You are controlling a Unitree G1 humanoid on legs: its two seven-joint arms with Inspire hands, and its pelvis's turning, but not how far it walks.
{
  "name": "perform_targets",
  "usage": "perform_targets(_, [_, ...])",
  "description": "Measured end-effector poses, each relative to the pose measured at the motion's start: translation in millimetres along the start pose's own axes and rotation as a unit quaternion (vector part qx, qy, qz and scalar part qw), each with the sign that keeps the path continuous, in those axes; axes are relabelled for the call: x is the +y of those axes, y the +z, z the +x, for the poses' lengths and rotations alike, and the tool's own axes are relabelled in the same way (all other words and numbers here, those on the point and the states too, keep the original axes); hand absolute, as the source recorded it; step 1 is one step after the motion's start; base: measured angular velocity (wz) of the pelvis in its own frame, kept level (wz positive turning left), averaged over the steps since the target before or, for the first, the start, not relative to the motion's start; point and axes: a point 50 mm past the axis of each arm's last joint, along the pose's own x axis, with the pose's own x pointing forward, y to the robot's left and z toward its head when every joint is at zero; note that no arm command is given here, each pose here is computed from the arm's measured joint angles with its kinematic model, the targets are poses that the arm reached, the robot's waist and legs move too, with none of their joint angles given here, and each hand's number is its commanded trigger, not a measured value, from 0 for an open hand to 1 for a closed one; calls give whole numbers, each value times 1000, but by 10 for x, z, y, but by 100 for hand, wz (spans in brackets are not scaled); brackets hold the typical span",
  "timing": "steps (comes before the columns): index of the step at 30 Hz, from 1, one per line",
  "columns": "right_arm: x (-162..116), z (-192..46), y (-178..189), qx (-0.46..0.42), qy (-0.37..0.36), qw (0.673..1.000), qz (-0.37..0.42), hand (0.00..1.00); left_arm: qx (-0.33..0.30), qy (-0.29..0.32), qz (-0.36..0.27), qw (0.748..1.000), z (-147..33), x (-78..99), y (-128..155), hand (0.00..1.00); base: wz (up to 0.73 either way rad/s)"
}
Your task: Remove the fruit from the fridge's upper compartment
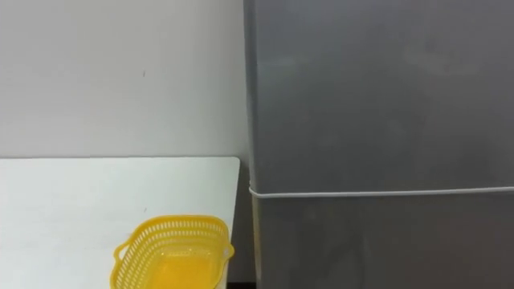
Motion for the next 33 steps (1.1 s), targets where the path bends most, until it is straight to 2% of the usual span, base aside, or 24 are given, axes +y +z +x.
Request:
perform_targets(2, [2,-1,-19,4,2,1000,-7,0,-49,-41,-8,998,-50,-128,188,0,2])
perform_targets(5, [-9,1,-7,1,11,1000,-19,0,-110,-133,-41,984,-153,-361,513,0,7])
perform_targets(8, [-28,4,-17,6,10,1000,-22,0,-123,-197,-55,971,-276,-482,604,0,0])
perform_targets(10, [-31,4,-17,6,14,1000,-16,0,-129,-260,-69,954,-368,-620,652,0,0])
perform_targets(14, [-29,6,-1,5,19,1000,-14,0,-124,-340,-67,930,-494,-758,650,0,0])
perform_targets(17, [-46,10,40,1,20,1000,-14,0,-104,-420,-59,899,-634,-919,586,0,3])
perform_targets(20, [-58,11,63,0,21,1000,-14,0,-81,-524,-48,847,-831,-1121,534,0,-1])
perform_targets(21, [-60,12,66,-1,21,1000,-13,0,-81,-539,-46,837,-863,-1153,532,0,0])
perform_targets(22, [-72,13,71,-1,23,1000,-11,0,-79,-569,-42,817,-920,-1211,536,0,0])
perform_targets(25, [-116,16,96,-4,23,1000,-13,0,-84,-628,-46,772,-1051,-1309,566,0,-6])
perform_targets(28, [-148,17,83,-1,24,1000,-14,0,-87,-668,-41,738,-1137,-1346,582,0,-6])
perform_targets(33, [-189,20,49,10,20,1000,-16,0,-98,-712,-6,695,-1241,-1408,562,0,-1])
